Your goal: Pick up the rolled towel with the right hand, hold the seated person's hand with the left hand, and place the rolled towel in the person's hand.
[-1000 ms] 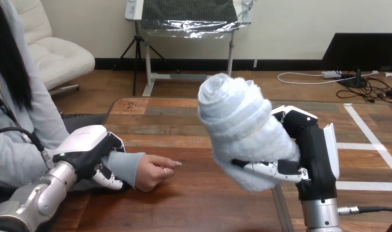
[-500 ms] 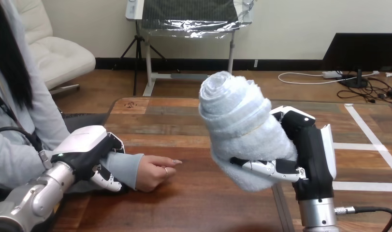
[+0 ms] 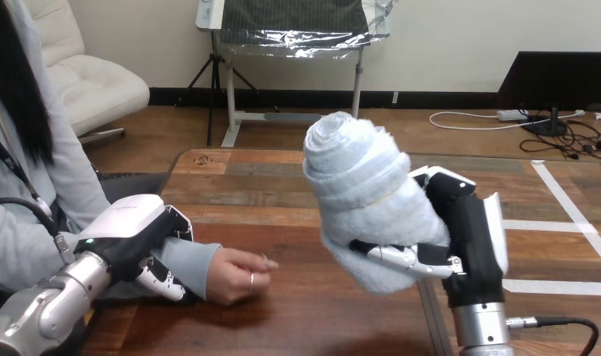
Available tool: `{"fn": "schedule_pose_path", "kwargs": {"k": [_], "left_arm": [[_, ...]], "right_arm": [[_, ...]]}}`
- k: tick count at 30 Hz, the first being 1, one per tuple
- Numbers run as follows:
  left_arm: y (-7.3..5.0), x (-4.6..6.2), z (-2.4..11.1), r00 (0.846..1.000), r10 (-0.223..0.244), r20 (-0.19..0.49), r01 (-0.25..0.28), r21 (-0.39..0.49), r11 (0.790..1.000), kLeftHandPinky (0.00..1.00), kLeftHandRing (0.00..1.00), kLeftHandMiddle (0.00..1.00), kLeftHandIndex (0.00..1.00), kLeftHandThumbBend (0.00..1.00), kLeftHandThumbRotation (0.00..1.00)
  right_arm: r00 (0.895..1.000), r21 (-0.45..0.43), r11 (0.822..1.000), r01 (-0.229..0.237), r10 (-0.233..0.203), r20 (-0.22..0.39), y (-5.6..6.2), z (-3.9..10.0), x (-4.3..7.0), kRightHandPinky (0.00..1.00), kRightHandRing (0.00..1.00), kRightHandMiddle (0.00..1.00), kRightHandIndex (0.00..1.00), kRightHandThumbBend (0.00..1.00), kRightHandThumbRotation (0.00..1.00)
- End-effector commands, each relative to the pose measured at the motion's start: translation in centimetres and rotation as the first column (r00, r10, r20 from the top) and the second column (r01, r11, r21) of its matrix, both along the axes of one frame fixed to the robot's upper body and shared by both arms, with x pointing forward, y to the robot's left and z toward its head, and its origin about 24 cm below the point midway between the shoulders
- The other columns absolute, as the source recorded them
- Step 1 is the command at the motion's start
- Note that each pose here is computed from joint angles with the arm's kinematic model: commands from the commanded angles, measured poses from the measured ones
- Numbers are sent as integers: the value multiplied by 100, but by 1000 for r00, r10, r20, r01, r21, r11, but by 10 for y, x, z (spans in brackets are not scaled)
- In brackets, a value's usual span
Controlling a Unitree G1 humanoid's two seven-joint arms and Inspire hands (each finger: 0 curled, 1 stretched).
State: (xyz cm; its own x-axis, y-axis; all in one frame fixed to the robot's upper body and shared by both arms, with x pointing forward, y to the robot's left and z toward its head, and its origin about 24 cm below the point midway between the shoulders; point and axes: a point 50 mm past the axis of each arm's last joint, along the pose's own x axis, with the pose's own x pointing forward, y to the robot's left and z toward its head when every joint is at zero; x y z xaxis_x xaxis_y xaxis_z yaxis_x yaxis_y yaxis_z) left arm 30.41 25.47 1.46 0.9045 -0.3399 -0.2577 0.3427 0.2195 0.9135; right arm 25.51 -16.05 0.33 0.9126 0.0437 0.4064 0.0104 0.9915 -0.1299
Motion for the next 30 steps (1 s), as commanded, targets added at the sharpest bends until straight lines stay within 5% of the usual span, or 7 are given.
{"fn": "schedule_pose_path", "kwargs": {"k": [1, 30], "left_arm": [[-23, 12, 23, 988, -101, 115, 110, -72, 991, 23, 29, 34, 33, 95, 0], [-38, 6, 44, 955, -201, 216, 229, -113, 967, 25, 30, 35, 34, 95, 2]], "right_arm": [[997, 2, 1000, -4, 4, 79, 9, 23, 25, 21, 26, 35, 35, 69, 0], [999, -163, 986, -32, 30, -17, 33, 5, 28, 22, 27, 35, 35, 75, 0]]}}
